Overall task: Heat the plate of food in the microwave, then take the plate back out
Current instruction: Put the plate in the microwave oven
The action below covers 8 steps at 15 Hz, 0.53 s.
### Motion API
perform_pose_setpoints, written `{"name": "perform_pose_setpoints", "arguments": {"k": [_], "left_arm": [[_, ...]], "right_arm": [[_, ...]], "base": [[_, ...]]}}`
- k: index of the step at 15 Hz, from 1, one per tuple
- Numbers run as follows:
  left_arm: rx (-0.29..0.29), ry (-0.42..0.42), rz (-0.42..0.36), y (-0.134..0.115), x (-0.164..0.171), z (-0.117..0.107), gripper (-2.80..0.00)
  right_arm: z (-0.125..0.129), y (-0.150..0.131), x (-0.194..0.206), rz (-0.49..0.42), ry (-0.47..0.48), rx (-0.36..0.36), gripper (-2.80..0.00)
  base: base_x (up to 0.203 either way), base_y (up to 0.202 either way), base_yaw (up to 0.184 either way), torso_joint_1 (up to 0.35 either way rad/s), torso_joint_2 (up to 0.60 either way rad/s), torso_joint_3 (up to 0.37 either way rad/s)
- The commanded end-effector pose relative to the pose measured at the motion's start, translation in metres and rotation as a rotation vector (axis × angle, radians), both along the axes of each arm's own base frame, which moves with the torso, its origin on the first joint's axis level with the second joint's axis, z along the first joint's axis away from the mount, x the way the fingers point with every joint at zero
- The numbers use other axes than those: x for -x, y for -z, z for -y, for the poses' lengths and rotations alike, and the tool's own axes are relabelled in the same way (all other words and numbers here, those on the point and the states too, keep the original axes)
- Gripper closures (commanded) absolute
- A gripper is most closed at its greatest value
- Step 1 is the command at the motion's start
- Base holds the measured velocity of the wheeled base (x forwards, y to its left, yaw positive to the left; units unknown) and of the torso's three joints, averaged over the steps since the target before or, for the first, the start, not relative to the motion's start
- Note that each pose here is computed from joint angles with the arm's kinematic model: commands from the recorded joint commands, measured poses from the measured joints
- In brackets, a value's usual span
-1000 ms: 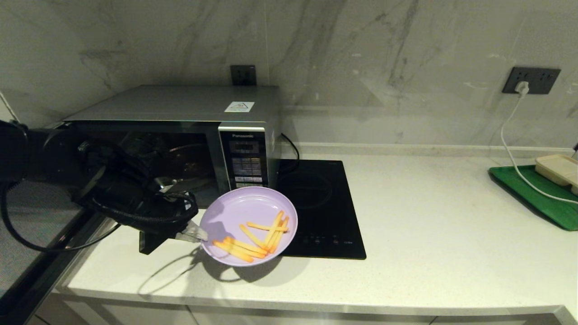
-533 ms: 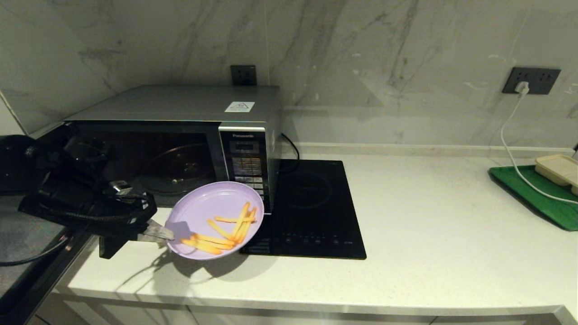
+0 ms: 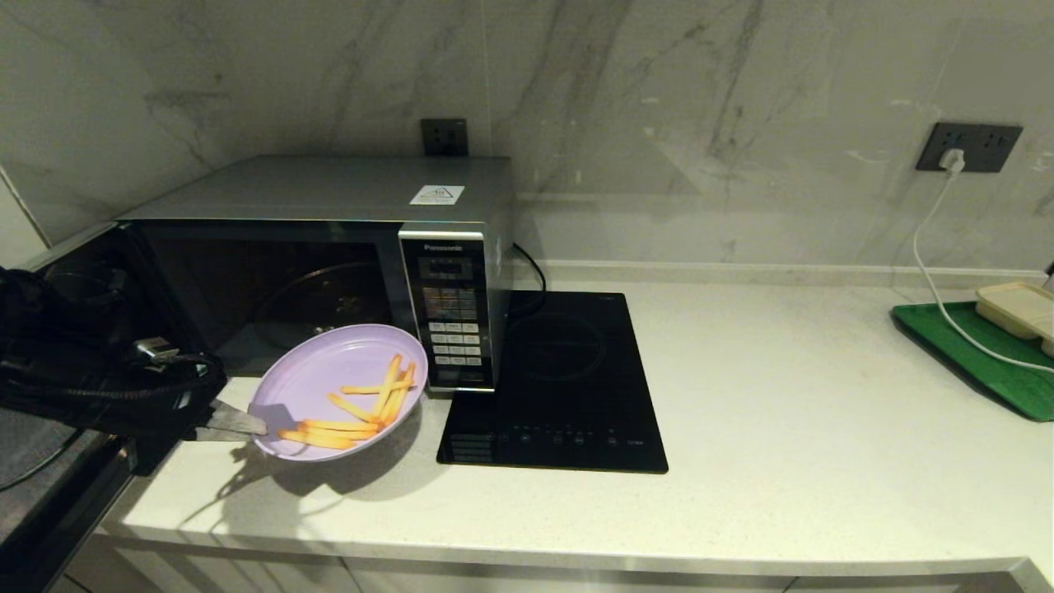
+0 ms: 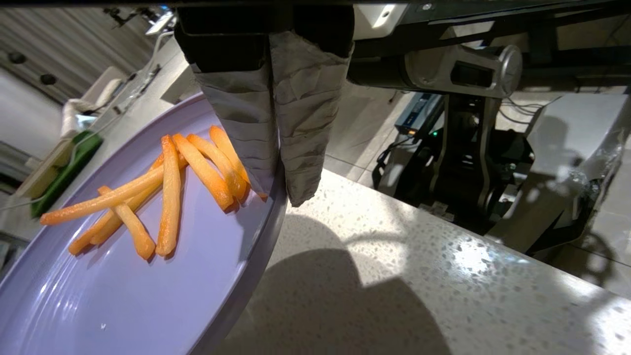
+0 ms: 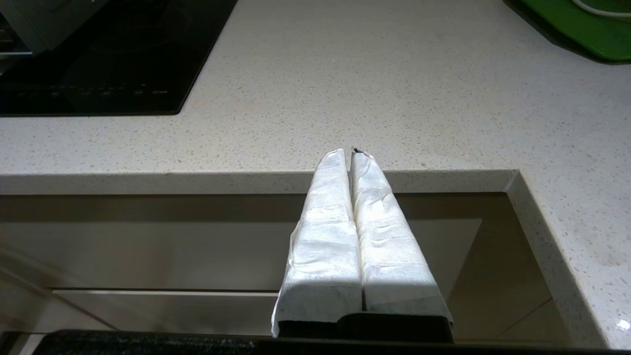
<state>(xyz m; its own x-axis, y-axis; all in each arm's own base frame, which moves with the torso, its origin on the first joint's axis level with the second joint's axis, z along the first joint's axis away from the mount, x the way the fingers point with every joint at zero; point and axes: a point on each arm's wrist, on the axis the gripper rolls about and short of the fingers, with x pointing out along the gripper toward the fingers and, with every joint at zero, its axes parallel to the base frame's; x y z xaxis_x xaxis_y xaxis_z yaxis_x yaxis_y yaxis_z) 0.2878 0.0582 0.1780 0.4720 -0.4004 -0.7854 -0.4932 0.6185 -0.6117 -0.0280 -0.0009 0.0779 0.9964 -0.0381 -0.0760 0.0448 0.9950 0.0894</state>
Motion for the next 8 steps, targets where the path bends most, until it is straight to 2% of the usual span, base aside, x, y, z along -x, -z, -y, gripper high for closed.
{"name": "perform_pose_setpoints", "arguments": {"k": [1, 5, 8], "left_arm": [[0.014, -0.035, -0.018, 0.006, -0.001, -0.013, 0.0], [0.02, -0.094, -0.044, 0.017, -0.01, -0.034, 0.0], [0.03, -0.189, 0.006, 0.015, -0.023, -0.045, 0.0]], "right_arm": [[0.0, 0.0, 0.0, -0.002, 0.0, -0.001, 0.0], [0.0, 0.0, 0.0, -0.002, 0.0, -0.001, 0.0], [0.0, 0.0, 0.0, -0.002, 0.0, -0.001, 0.0]], "base": [[0.0, 0.0, 0.0, 0.0, 0.0, 0.0], [0.0, 0.0, 0.0, 0.0, 0.0, 0.0], [0.0, 0.0, 0.0, 0.0, 0.0, 0.0]]}}
